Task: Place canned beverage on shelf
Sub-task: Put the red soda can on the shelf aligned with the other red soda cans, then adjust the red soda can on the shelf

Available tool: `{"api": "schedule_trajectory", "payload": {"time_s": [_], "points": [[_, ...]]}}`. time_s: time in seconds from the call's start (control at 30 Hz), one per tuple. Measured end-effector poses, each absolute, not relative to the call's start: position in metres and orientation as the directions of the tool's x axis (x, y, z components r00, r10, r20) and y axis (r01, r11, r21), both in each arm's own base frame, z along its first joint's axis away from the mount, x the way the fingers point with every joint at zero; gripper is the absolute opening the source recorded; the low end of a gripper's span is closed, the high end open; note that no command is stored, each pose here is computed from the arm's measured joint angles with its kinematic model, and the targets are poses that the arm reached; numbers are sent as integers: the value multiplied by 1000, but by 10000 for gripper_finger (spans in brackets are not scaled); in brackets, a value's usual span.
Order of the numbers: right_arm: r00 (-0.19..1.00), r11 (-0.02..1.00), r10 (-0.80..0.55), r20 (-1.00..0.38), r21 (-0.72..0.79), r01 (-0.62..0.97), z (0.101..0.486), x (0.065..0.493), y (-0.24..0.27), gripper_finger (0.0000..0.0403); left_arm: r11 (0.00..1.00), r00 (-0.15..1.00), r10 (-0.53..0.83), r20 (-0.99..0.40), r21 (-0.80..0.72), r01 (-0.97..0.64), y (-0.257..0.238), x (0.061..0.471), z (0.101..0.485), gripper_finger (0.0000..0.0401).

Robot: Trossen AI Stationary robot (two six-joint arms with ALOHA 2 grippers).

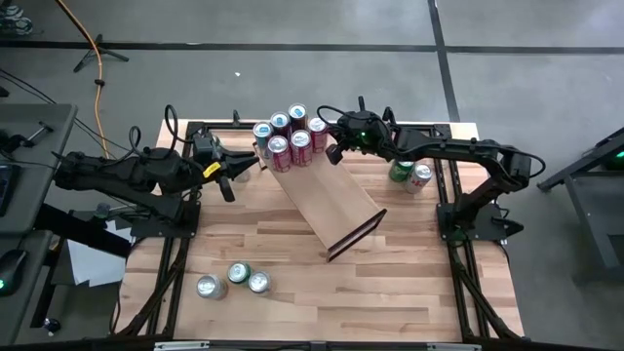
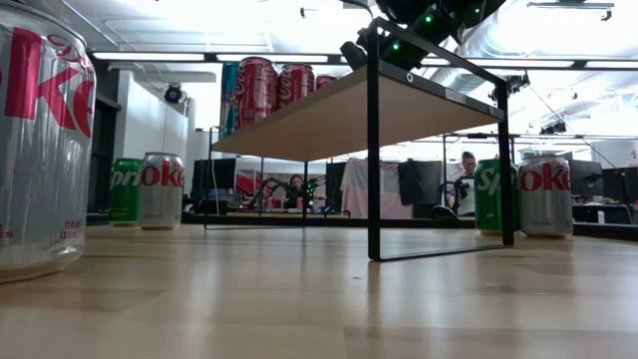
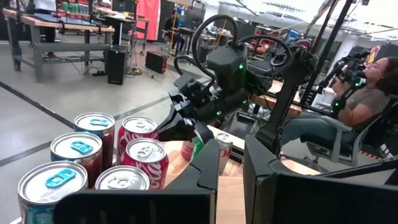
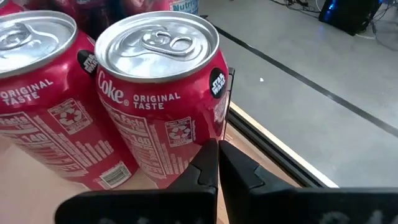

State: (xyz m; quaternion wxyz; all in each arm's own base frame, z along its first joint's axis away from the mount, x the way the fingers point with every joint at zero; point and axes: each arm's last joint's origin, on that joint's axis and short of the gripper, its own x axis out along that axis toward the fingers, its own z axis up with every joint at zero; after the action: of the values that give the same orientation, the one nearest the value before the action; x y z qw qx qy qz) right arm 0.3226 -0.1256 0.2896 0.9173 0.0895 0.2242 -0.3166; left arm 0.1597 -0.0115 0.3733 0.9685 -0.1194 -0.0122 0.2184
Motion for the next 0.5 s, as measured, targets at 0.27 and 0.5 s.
{"api": "schedule_trajectory", "payload": {"time_s": [0.27,0.5], "points": [[711,833,-459,-534,21,553,309,295,-114,0,882,905,425,2,-225,-414,-10,150,378,0],[842,899,-155,-517,278,337,308,312,-79,0,873,892,451,30,-223,-434,-7,140,383,0]]}}
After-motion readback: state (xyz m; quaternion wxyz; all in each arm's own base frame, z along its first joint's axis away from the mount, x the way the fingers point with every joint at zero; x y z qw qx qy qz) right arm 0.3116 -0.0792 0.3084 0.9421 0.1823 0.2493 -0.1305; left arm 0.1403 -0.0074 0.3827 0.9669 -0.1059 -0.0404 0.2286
